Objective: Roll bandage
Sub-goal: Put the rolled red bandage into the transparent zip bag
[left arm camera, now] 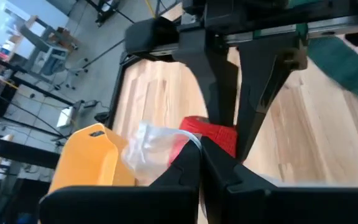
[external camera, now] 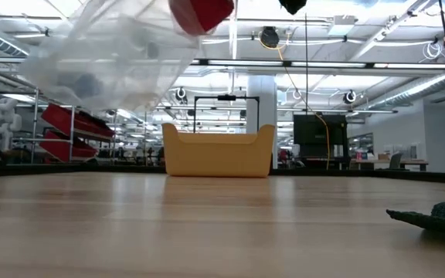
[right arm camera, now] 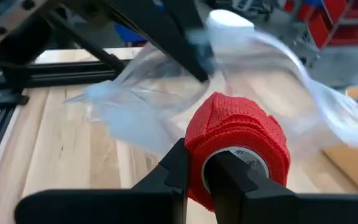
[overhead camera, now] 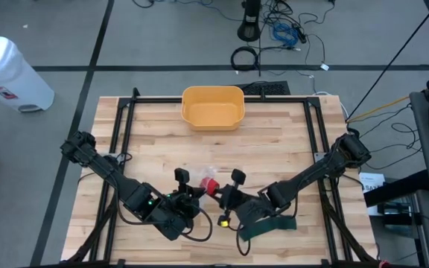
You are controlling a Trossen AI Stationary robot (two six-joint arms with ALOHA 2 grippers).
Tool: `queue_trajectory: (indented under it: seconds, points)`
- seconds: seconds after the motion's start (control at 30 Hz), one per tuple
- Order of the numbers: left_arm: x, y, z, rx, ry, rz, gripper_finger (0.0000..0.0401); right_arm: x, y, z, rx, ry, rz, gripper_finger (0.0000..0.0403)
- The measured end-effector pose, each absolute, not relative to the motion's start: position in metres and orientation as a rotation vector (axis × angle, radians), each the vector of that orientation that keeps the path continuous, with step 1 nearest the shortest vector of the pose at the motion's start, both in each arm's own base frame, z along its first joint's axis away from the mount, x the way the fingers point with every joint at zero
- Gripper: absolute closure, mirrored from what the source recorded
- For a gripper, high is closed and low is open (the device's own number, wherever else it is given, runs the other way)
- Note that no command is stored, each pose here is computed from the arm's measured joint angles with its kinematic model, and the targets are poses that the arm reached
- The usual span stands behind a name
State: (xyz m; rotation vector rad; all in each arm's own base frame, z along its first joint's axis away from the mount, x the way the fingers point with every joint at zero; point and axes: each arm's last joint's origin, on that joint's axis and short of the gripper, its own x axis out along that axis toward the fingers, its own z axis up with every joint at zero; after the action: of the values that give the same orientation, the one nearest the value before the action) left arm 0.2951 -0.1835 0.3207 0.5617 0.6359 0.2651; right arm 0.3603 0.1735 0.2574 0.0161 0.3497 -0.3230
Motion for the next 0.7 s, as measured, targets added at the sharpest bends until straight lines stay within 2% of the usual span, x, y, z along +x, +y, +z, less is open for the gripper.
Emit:
queue_trajectory:
  seconds: [0.33, 0.5, 0.7]
  points:
    - [0.2995, -0.1843, 0.3231, 0.522, 0.618, 0.202, 0.0399, 0.3645, 0.1770, 0.2669, -0.202, 0.293, -0.251, 0.0367]
    - [0.3007, -0.1866, 0.3245, 0.533, 0.602, 0.188, 0.0399, 0.3664, 0.1686, 0.2616, -0.175, 0.347, -0.248, 0.0367]
    - [0.3013, -0.1858, 0.3245, 0.528, 0.605, 0.187, 0.0399, 0.3674, 0.1698, 0.2587, -0.141, 0.388, -0.111, 0.0367]
